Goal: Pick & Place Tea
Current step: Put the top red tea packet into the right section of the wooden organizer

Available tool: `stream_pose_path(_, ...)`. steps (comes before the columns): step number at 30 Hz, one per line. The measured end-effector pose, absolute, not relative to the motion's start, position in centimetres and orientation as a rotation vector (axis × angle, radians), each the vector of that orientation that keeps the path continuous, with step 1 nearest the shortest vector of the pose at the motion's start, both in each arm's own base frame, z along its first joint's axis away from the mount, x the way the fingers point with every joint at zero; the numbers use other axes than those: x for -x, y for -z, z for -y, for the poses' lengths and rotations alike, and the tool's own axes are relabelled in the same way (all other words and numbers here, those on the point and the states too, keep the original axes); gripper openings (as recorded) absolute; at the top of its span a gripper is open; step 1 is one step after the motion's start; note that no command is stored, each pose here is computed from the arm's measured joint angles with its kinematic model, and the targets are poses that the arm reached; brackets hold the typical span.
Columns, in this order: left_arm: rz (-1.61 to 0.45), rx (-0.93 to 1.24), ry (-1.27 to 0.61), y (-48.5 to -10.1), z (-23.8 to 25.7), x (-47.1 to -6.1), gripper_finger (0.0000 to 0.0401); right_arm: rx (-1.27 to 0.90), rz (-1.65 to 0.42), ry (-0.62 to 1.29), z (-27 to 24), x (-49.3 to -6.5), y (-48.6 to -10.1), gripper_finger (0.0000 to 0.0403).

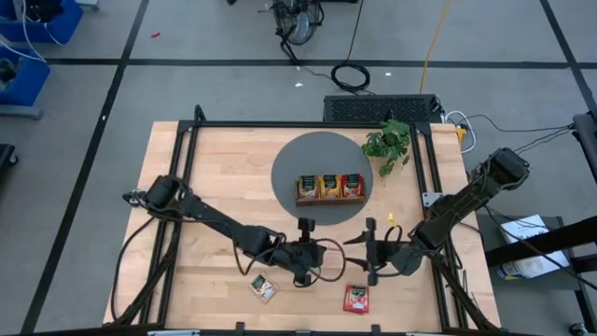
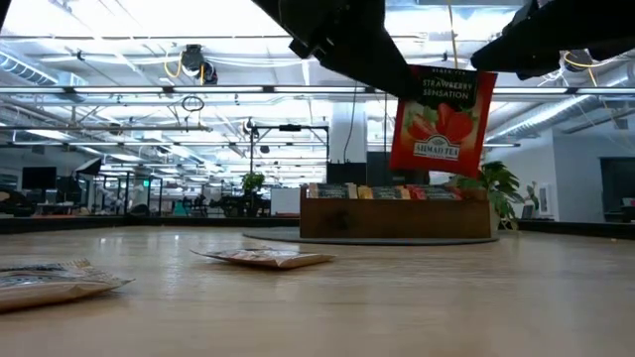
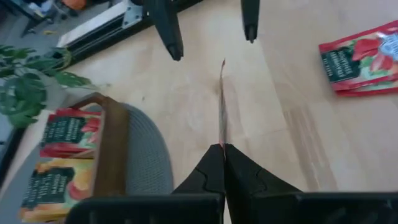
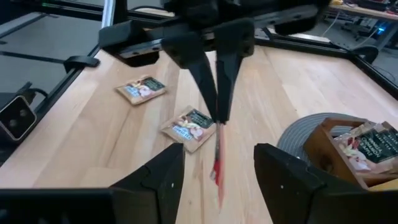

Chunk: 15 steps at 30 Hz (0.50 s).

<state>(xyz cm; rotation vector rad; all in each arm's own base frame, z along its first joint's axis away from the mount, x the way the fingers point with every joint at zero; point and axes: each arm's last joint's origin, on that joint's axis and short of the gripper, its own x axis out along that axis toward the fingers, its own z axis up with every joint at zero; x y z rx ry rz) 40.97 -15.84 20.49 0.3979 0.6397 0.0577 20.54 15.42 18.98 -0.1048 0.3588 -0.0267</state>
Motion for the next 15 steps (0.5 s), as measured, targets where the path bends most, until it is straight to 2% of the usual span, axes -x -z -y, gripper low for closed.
stream_pose_path(15, -0.620, -0.400, -0.093, -20.6, 15.6, -41.2, 0.0003, 0.123, -0.416, 0.085, -14.7, -21.7, -17.4, 0.0170)
